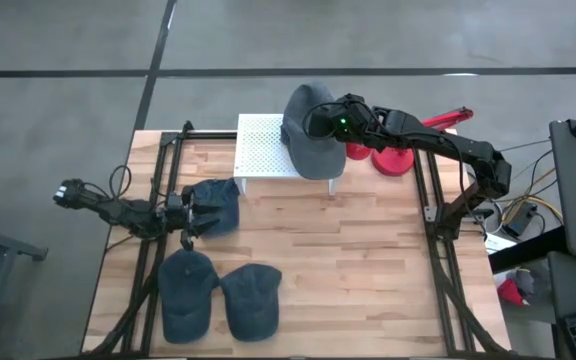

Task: Pick & Place hat
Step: Stack the gray cap on top of the other gray cap on the shelf

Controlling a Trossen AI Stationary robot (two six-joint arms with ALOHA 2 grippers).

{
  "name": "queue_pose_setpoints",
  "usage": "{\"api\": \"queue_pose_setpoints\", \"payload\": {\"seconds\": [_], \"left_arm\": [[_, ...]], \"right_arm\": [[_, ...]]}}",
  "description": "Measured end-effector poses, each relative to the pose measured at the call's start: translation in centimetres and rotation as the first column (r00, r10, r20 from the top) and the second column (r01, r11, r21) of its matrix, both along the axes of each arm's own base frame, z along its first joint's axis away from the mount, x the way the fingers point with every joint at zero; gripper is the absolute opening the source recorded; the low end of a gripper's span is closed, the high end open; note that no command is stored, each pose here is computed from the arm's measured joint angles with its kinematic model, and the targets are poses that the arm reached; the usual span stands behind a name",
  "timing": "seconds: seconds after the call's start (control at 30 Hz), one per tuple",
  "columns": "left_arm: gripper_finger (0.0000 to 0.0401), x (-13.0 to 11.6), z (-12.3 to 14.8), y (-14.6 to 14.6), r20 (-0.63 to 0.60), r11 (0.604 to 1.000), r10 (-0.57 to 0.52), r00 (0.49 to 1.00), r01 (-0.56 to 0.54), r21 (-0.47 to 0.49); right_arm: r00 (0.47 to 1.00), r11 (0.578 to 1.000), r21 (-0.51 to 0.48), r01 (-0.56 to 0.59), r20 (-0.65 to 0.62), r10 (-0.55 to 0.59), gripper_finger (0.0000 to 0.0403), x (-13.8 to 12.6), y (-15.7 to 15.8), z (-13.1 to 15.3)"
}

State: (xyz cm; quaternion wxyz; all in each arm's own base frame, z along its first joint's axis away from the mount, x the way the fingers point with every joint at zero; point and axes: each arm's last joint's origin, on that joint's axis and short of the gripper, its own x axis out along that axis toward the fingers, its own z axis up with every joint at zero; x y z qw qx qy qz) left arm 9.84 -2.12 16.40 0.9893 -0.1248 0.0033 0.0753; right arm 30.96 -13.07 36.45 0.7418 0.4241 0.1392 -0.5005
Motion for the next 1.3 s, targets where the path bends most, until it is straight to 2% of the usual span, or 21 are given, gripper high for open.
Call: {"api": "queue_pose_setpoints", "payload": {"seconds": [0.27, 0.43, 0.6, 0.83, 0.97, 1.1, 1.17, 1.3], "left_arm": [[0.0204, 0.0, 0.0, 0.0, 0.000, 1.000, 0.000, 1.000, 0.000, 0.001], [0.0204, 0.0, 0.0, 0.0, 0.000, 1.000, 0.000, 1.000, 0.000, 0.001], [0.0204, 0.0, 0.0, 0.0, 0.000, 1.000, 0.000, 1.000, 0.000, 0.001], [0.0204, 0.0, 0.0, 0.0, 0.000, 1.000, 0.000, 1.000, 0.000, 0.001], [0.0204, 0.0, 0.0, 0.0, 0.000, 1.000, 0.000, 1.000, 0.000, 0.001], [0.0204, 0.0, 0.0, 0.0, 0.000, 1.000, 0.000, 1.000, 0.000, 0.001], [0.0204, 0.0, 0.0, 0.0, 0.000, 1.000, 0.000, 1.000, 0.000, 0.001], [0.0204, 0.0, 0.0, 0.0, 0.000, 1.000, 0.000, 1.000, 0.000, 0.001]], "right_arm": [[0.999, 0.999, 0.003, -0.037, -0.005, 0.037, 0.0141, 0.1, 0.1, 0.0], [0.998, 0.998, -0.007, -0.063, 0.000, 0.063, 0.0159, -0.3, 0.2, 0.6], [0.994, 0.994, -0.011, -0.106, 0.008, 0.106, 0.0161, -0.6, 0.6, 1.1], [0.991, 0.991, -0.043, -0.125, 0.048, 0.127, 0.0145, -1.5, 1.4, 2.4], [0.978, 0.975, -0.147, -0.169, 0.094, 0.184, 0.0134, -1.4, 1.4, 3.8], [0.955, 0.919, -0.335, -0.209, 0.130, 0.265, 0.0120, -0.5, 1.0, 5.4], [0.955, 0.893, -0.409, -0.189, 0.134, 0.263, 0.0111, -0.1, 0.6, 5.8], [0.970, 0.884, -0.436, -0.165, 0.088, 0.225, 0.0093, 0.3, -1.0, 5.1]]}}
